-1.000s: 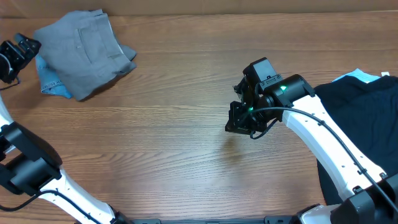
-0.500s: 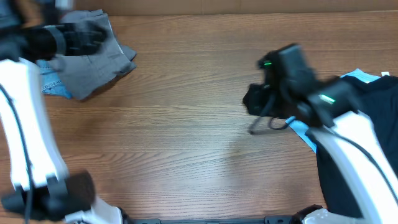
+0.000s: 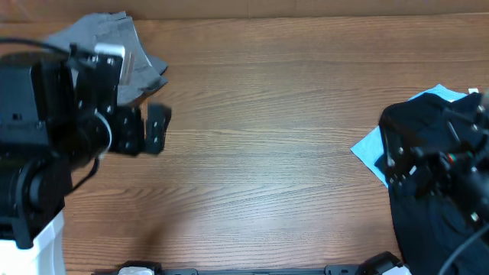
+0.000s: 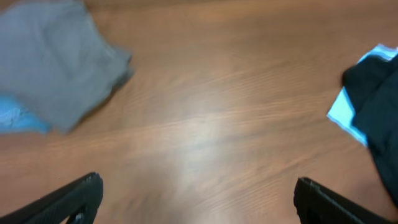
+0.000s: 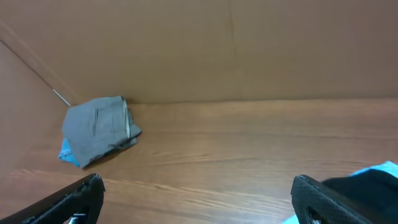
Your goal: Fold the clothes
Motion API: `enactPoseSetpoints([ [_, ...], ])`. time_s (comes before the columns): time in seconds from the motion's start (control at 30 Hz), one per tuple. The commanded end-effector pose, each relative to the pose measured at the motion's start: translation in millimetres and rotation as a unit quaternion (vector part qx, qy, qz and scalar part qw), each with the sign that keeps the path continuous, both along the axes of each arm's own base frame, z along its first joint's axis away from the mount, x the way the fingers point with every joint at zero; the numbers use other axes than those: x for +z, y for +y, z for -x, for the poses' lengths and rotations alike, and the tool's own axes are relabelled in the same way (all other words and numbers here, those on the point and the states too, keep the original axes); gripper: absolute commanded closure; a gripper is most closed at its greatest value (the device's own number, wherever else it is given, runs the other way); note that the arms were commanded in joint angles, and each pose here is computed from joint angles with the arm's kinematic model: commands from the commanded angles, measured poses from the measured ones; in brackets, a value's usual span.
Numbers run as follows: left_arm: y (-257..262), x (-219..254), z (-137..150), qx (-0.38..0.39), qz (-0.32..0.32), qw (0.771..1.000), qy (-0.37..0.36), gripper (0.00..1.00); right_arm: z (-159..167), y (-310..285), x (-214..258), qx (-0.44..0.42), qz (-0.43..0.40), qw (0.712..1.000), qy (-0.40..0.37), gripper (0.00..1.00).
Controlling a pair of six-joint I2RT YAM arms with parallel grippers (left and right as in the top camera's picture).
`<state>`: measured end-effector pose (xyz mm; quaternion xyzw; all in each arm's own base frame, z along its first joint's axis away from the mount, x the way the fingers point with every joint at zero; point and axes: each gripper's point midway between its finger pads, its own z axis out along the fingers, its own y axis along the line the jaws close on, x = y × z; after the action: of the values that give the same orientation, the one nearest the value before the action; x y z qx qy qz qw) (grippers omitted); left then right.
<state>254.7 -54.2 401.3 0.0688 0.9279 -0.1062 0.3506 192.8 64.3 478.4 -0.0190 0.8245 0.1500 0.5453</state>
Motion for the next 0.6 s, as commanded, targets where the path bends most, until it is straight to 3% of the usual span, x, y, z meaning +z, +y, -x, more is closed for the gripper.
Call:
enactPoseSetpoints([
  [0.0, 17.3, -12.4, 9.8, 0.043, -0.032, 0.998, 0.034, 0.0, 4.5, -5.9, -1.5, -0.006, 0.013, 1.0, -0.002, 0.0],
  [0.57, 19.5, -19.5, 6.6, 0.047, -0.039, 0.997, 0.051, 0.0, 28.3, -17.0, -52.9, -0.004, 0.064, 0.992, 0.107, 0.0],
])
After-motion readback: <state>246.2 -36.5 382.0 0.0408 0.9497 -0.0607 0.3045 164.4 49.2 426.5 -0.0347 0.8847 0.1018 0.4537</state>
